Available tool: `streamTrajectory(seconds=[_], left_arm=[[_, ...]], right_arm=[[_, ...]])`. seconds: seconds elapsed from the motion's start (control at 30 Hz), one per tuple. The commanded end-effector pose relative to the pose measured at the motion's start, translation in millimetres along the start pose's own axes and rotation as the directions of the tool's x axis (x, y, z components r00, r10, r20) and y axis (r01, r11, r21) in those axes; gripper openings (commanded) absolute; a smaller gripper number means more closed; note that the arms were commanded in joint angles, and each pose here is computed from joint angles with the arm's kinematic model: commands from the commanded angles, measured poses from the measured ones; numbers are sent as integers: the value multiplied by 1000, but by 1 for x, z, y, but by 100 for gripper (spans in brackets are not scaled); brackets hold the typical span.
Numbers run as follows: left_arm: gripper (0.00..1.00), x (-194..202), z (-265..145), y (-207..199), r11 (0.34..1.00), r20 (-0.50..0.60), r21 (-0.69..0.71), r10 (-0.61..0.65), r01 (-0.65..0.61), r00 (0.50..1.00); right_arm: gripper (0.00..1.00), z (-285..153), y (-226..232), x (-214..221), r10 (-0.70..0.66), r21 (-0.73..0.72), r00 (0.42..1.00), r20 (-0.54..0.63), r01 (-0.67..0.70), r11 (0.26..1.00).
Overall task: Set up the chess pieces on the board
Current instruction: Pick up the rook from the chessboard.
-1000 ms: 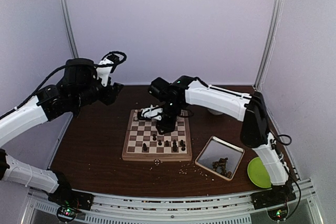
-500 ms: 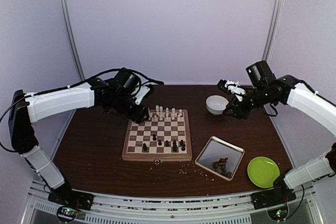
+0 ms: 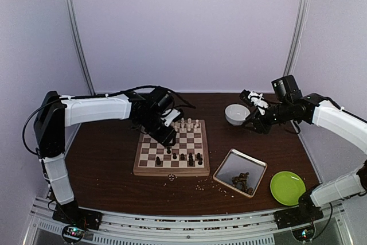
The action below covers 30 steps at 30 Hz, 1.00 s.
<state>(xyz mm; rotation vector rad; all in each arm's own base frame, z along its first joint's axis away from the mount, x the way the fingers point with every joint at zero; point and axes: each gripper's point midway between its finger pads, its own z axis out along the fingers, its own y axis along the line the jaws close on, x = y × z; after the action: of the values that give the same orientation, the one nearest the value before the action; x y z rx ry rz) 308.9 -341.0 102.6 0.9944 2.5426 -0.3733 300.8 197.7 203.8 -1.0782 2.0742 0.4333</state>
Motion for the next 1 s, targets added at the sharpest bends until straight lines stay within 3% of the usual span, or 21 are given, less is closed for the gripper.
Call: streamTrajectory(seconds=[0.0, 0.3, 0.7, 0.83, 0.97], left_arm=[[43, -4, 8, -7, 1000, -9, 17, -7, 8, 1000], [43, 10, 24, -1, 1000, -68, -20, -1, 0, 998], [31, 14, 34, 3, 999, -86, -36, 1, -4, 996], [25, 14, 35, 2, 999, -87, -35, 1, -5, 996], [11, 14, 33, 3, 999, -84, -37, 1, -4, 996]], right_arm=[[35, 0, 2, -4, -18, -16, 999, 26, 18, 1000], [35, 2, 4, -2, -25, -28, 1000, 18, 26, 999], [35, 4, 5, 1, -24, -42, 1000, 7, 24, 999], [35, 5, 5, 2, -25, -44, 1000, 2, 25, 999], [35, 6, 5, 2, -23, -46, 1000, 0, 23, 999]])
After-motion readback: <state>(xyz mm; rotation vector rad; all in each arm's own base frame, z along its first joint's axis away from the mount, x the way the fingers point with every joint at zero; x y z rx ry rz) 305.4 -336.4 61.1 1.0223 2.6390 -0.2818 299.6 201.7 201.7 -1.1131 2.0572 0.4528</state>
